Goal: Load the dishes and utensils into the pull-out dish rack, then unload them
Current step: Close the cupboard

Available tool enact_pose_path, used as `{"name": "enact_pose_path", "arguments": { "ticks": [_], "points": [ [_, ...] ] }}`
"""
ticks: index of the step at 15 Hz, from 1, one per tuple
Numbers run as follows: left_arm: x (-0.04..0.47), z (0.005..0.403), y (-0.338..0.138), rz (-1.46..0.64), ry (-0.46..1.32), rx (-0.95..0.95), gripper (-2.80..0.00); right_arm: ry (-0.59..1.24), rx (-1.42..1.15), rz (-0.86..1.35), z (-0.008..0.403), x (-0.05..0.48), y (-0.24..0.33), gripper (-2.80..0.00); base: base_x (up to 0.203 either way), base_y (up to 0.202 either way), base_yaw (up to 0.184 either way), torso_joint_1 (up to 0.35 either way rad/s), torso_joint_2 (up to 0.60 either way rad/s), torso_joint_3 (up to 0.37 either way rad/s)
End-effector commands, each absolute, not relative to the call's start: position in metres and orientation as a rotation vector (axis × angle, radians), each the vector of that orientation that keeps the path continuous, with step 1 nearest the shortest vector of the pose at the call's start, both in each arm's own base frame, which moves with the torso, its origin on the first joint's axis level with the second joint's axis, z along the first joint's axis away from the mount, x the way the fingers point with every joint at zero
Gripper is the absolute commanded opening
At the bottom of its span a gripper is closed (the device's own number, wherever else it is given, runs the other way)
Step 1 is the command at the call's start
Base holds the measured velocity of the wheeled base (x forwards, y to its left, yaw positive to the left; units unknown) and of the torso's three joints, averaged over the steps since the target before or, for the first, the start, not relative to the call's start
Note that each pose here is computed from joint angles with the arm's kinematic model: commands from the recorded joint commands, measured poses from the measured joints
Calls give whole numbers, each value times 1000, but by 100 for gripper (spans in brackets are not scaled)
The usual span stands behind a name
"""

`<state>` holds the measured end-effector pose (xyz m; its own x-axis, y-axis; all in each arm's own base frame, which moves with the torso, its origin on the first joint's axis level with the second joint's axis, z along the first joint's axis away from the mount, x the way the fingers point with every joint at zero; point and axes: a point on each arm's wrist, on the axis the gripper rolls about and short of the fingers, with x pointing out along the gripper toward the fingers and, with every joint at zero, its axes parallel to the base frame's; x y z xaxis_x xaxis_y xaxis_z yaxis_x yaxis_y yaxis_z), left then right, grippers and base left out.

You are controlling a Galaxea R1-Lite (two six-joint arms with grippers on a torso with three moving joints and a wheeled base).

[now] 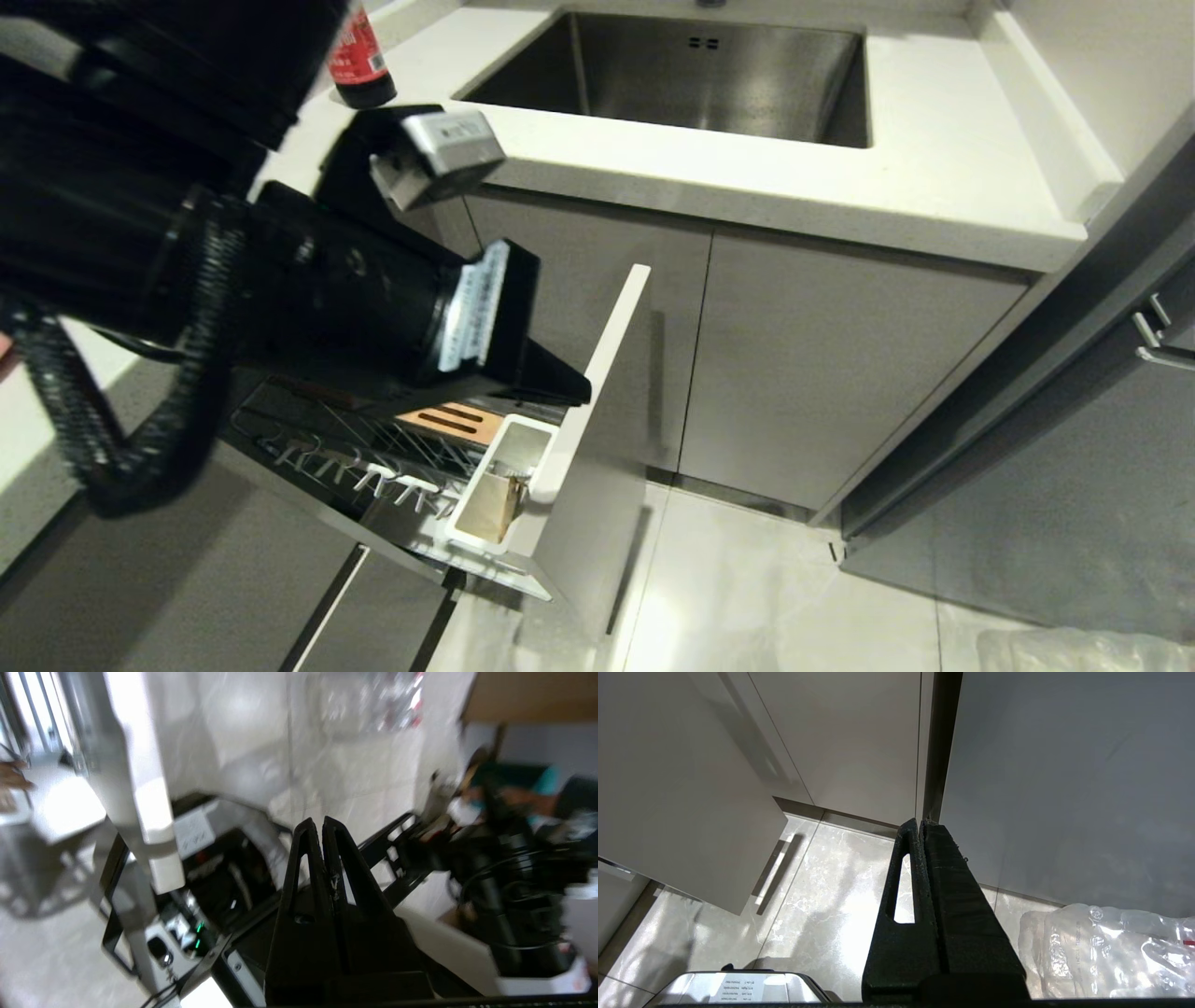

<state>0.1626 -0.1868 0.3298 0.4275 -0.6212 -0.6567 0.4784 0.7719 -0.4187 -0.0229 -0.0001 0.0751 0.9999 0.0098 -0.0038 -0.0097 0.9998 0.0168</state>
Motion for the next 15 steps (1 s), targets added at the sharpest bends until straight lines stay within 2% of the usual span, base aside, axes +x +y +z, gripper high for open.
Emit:
{"name": "enact_pose_path", "arguments": {
  "ticks": [1, 6, 9, 15],
  "points": [
    [178, 300, -212, -659, 1002, -118, -280, 5, 17, 11, 75, -23, 0, -280, 0, 0, 0, 0, 0, 0],
    [205, 248, -237, -458, 1096, -8, -280, 5, 17, 11, 75, -23, 0, -280, 0, 0, 0, 0, 0, 0],
    [216, 230, -242, -281, 1064, 39, -280, 3, 17, 11, 75, -23, 0, -280, 0, 0, 0, 0, 0, 0],
    [224, 234, -222, -2, 949, 34, -280, 4, 17, 11, 75, -23, 0, -280, 0, 0, 0, 0, 0, 0]
  ]
}}
